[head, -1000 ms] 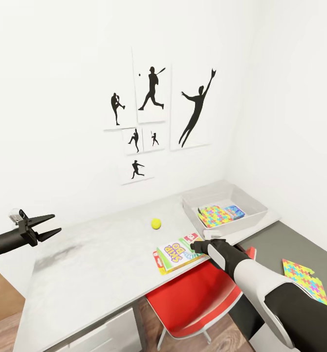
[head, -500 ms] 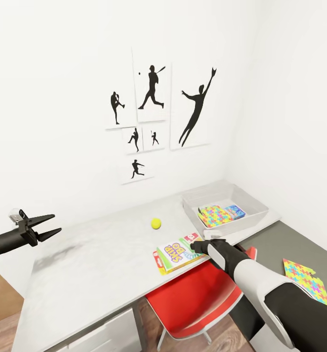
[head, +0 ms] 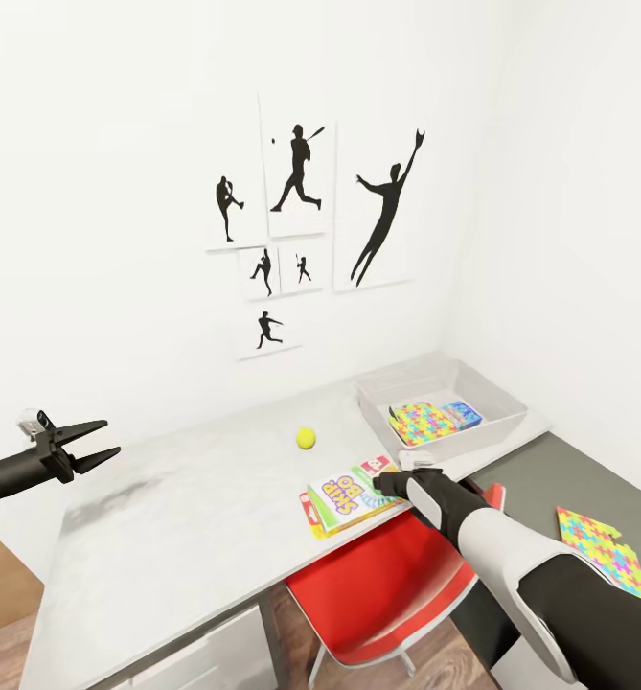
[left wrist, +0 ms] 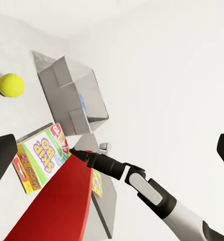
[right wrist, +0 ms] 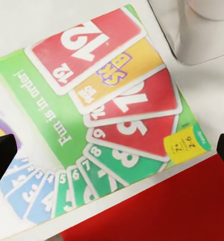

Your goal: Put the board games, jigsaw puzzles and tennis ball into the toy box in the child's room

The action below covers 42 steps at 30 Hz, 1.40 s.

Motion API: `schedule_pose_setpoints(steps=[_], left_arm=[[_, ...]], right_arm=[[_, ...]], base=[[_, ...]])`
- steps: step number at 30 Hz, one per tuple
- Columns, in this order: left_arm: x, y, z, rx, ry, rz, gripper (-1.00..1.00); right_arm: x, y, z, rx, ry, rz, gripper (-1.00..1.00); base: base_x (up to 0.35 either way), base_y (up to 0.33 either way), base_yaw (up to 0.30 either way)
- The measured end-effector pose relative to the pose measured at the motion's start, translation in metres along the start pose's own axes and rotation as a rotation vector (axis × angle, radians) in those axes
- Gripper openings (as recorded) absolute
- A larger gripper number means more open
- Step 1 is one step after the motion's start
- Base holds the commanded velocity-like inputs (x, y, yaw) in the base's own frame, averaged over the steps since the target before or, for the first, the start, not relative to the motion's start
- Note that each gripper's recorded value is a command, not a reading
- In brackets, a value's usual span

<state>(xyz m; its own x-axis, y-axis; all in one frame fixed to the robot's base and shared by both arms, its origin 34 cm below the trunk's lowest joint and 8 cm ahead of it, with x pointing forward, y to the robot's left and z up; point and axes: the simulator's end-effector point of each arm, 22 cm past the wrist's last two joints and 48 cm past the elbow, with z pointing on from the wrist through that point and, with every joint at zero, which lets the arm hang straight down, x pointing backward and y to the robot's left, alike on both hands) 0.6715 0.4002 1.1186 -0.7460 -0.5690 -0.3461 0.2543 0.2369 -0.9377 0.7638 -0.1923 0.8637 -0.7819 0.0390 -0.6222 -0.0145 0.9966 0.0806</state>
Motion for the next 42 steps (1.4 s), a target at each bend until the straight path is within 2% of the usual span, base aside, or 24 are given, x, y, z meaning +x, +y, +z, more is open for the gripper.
schedule_pose_setpoints(steps=[7,25,42], left_arm=[[0.000,0.000,0.000,0.000,0.000,0.000,1.00],[0.001,0.016,0.004,0.000,0.000,0.000,1.00],[0.000,0.016,0.004,0.001,0.000,0.000,1.00]], right_arm=[[0.000,-0.001,0.000,0.001,0.000,0.002,1.00],[0.004,-0.002,0.016,0.001,-0.001,0.001,1.00],[0.004,-0.003,0.016,0.003,-0.003,0.000,1.00]], base=[[0.000,0.000,0.000],[0.000,0.000,0.000],[0.000,0.000,0.000]])
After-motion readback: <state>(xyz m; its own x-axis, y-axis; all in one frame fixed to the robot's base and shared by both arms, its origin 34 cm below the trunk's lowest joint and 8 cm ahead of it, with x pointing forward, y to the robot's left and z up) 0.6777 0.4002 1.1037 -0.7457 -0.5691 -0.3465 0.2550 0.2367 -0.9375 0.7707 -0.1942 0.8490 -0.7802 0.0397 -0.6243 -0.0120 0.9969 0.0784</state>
